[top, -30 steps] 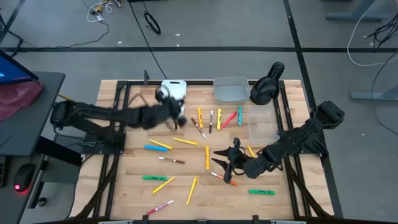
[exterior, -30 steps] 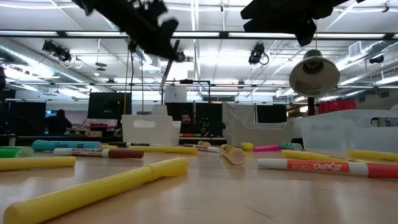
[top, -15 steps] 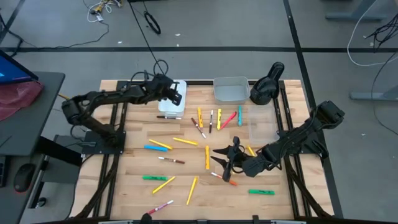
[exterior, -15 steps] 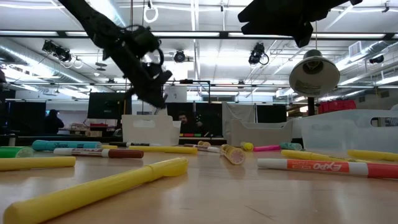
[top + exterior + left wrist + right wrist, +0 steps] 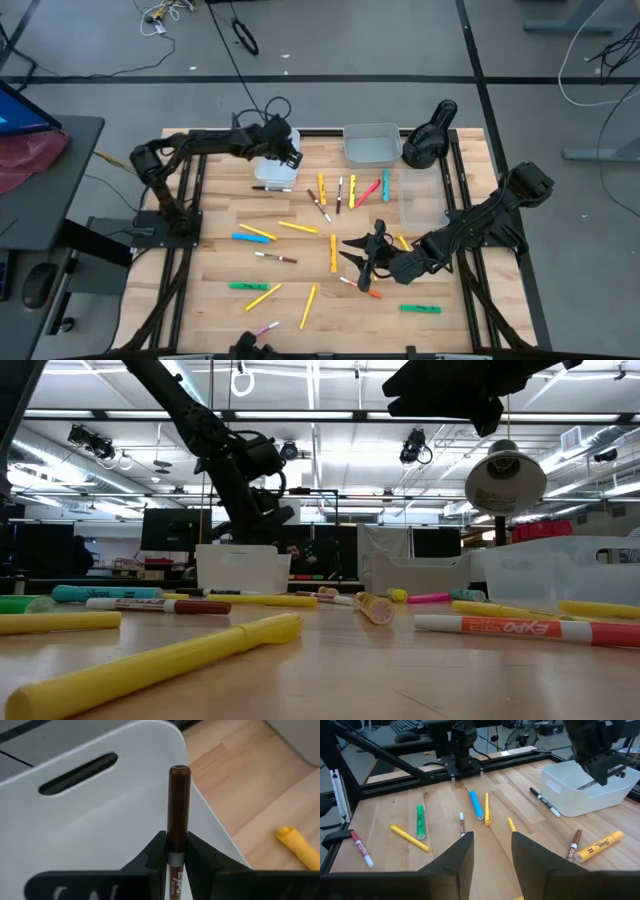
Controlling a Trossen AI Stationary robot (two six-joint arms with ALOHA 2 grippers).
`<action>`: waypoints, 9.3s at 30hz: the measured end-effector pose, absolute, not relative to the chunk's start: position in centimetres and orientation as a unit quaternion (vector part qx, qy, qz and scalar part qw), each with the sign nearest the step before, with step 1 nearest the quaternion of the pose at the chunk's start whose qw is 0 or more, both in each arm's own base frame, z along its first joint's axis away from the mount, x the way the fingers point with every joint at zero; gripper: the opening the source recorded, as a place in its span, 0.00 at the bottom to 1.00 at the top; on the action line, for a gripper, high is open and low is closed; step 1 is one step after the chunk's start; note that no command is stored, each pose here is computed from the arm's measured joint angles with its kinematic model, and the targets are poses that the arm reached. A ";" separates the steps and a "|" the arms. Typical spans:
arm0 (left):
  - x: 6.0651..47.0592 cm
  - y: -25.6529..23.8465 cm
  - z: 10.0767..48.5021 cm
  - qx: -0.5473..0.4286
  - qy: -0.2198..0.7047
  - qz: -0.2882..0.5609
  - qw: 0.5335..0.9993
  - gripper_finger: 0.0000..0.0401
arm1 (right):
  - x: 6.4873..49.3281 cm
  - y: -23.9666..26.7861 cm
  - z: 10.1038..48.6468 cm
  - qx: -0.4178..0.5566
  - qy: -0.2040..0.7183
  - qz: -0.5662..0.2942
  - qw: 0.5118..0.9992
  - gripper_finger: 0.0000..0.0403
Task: Pick & Place Markers
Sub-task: Put the brown marker pen into the white bin, then put the yellow pen into the transparent bin, then put the yellow highlighter pen into the gray bin
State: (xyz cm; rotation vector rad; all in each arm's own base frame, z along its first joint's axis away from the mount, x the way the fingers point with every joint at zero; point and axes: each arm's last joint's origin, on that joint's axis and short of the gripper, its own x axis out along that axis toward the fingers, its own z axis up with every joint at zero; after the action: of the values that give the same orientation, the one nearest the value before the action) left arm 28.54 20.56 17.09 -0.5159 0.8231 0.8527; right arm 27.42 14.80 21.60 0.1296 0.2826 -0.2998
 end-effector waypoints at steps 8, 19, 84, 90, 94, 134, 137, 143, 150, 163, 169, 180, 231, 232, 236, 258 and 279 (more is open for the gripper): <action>28.1 20.6 16.6 -0.243 0.410 0.404 0.780 0.15 | 27.4 14.8 21.6 0.064 0.140 -0.148 0.977 0.33; 28.1 20.7 15.3 -0.245 0.435 0.407 0.766 0.17 | 27.4 14.8 21.6 0.066 0.140 -0.148 0.977 0.33; 27.8 -8.9 15.0 -0.073 0.071 0.087 0.991 0.36 | 24.8 14.6 10.5 0.107 0.408 -0.276 0.864 0.47; 27.7 -8.9 14.9 -0.072 0.073 0.088 0.991 0.36 | 24.6 14.5 10.5 0.106 0.416 -0.282 0.858 0.38; 27.7 -8.9 14.9 -0.072 0.073 0.088 0.991 0.36 | 24.5 14.5 10.4 0.108 0.426 -0.281 0.853 0.25; 27.7 -9.0 14.9 -0.066 0.076 0.086 0.991 0.36 | 21.7 13.2 10.5 0.120 0.431 -0.203 0.871 0.38; 27.7 -9.0 14.9 -0.066 0.076 0.087 0.991 0.36 | 21.0 13.1 9.9 0.107 0.422 -0.192 0.879 0.32; 27.7 -9.0 14.9 -0.066 0.076 0.086 0.991 0.36 | 19.5 12.7 8.7 0.108 0.420 -0.202 0.878 0.09; 27.7 -9.0 14.9 -0.068 0.075 0.087 0.991 0.36 | 20.6 13.8 10.1 0.083 0.408 -0.185 0.890 0.07; 27.7 -9.0 14.9 -0.069 0.073 0.087 0.991 0.36 | 23.7 11.7 22.9 0.101 0.454 -0.359 0.809 0.06; 27.7 -9.0 14.9 -0.068 0.074 0.087 0.991 0.36 | 21.8 6.3 25.3 0.170 0.542 -0.484 0.666 0.06; 27.7 -9.0 14.9 -0.066 0.076 0.087 0.991 0.36 | 19.2 -1.8 20.2 0.242 0.577 -0.503 0.596 0.06; 34.3 -11.8 19.1 0.024 0.215 0.151 0.964 0.26 | 19.2 11.5 25.8 0.156 0.220 -0.076 0.960 0.29; 34.7 -12.0 19.3 0.035 0.229 0.164 0.959 0.25 | 19.3 12.9 25.6 0.134 0.200 -0.041 0.970 0.28; 36.0 -12.6 19.7 0.050 0.276 0.177 0.944 0.22 | 19.0 17.4 23.9 0.067 0.153 0.054 0.985 0.24; 40.7 -10.1 13.4 -0.165 0.337 0.245 0.894 0.73 | 19.6 20.9 18.7 -0.011 0.161 0.032 0.986 0.13; 39.9 -9.9 12.0 -0.187 0.443 0.275 0.833 0.37 | 19.5 20.9 18.5 -0.020 0.167 0.033 0.985 0.13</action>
State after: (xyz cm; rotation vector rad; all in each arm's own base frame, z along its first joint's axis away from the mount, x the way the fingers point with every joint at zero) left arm 39.91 -9.86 11.99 -0.3958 0.9389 0.5839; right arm 19.48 20.92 18.54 -0.0406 0.3358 0.0667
